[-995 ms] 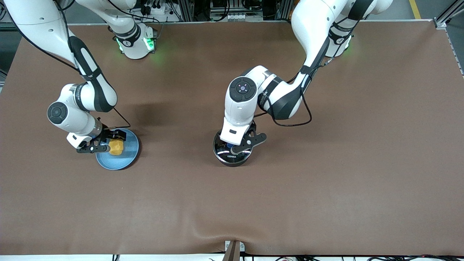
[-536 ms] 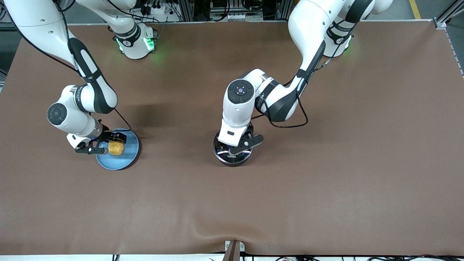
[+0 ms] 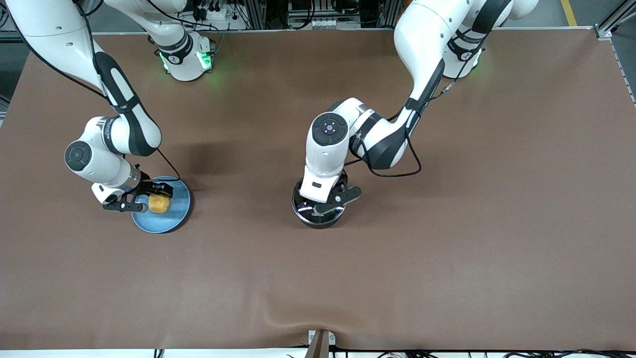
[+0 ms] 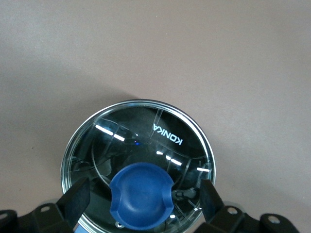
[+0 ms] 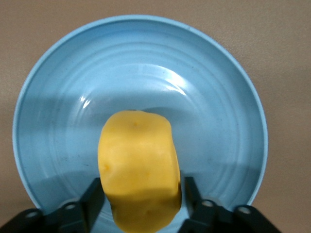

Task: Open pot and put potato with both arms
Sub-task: 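Grasp the blue lid knob with the left gripper while the right grasps the potato, then lift the lid off with the left gripper while the right lifts the potato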

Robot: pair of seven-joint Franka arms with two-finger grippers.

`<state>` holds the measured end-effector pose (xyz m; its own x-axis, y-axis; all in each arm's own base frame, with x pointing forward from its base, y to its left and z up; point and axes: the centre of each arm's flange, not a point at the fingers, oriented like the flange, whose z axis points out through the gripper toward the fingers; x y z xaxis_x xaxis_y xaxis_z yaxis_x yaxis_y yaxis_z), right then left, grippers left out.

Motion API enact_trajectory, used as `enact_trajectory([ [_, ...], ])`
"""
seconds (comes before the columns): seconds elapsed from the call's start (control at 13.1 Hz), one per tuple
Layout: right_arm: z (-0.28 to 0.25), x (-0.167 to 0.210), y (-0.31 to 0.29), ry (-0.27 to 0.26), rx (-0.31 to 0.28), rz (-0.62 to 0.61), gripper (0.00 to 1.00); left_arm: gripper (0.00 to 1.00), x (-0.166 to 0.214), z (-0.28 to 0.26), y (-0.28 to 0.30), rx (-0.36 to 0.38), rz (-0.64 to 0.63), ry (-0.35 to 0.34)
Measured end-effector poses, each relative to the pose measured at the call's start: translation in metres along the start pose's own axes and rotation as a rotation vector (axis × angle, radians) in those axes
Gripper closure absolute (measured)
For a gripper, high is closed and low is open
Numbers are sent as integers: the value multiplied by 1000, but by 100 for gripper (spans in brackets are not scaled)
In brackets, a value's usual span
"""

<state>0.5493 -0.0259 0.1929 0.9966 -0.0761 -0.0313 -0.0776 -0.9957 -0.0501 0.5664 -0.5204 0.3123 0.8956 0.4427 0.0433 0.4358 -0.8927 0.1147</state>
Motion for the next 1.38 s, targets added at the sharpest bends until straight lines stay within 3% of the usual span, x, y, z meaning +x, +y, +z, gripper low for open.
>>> enact_trajectory([
  [0.08,0,0,0,1,0,0,45,0,0,2,0,3,0,-1],
  [0.15,-1,1,0,2,0,0,47,0,0,4,0,5,0,-2],
  [0.54,-3,2,0,6,0,-1,47,2,-6,19,-1,22,7,-10],
  [0.69,-20,8,-3,18,1,-9,47,7,-9,20,0,24,11,-11],
  [0.92,-80,13,-8,60,-1,-56,47,33,-9,20,0,23,12,-11],
  [1.22,-148,9,-12,133,-6,-85,47,39,-9,18,1,20,14,-10],
  [1.38,-176,6,-14,110,-5,-90,47,39,-6,7,4,2,12,-2],
])
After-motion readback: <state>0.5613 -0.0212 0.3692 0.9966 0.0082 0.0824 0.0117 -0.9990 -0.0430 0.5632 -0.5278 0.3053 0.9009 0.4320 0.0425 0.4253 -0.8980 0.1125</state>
